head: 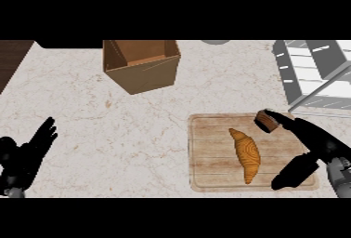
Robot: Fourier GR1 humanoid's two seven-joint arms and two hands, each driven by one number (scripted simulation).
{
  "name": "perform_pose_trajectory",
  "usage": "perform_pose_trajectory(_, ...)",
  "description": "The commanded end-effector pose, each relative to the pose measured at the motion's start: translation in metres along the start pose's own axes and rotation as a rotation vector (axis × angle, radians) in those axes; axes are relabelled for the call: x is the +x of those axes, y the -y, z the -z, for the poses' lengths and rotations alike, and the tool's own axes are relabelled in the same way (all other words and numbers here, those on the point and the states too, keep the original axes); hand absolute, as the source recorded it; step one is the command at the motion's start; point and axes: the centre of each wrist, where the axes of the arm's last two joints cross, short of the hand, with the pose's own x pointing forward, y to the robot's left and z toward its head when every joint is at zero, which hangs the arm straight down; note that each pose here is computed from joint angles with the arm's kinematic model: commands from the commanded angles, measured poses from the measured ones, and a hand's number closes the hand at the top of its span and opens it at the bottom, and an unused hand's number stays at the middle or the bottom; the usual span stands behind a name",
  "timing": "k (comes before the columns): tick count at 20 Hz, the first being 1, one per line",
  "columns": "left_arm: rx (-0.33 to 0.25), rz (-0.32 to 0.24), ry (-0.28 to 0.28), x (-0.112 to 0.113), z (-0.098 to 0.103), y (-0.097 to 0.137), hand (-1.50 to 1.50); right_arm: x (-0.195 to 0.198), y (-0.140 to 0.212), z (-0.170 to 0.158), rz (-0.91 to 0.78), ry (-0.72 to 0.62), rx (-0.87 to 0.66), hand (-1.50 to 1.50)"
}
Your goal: Pick the croissant from the cutting board and place it in the tiered basket
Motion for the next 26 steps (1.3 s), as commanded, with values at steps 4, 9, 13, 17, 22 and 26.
perform_pose_trajectory(4,-0.002,0.019,0.003,0.020,-0.017,0.003,0.00,-0.014,-0.011,0.020,0.016,-0.015,0.053,-1.50)
perform_pose_trajectory(9,-0.003,-0.015,-0.010,-0.010,0.009,0.013,0.00,-0.026,-0.024,0.015,0.026,0.007,0.060,-1.50)
perform_pose_trajectory(13,-0.005,-0.010,0.003,0.009,0.006,-0.005,0.00,-0.036,-0.022,0.024,0.038,0.019,0.039,-1.50)
perform_pose_trajectory(17,0.004,0.009,0.013,-0.009,-0.013,-0.006,0.00,-0.050,-0.022,0.041,0.057,0.052,0.049,-1.50)
perform_pose_trajectory(22,-0.001,-0.012,-0.030,-0.003,0.013,0.012,0.00,-0.026,-0.036,0.036,0.054,0.065,0.040,-1.50)
perform_pose_trajectory(26,0.011,-0.002,-0.010,0.003,-0.002,-0.003,0.00,-0.034,-0.039,0.063,0.051,0.044,0.049,-1.50)
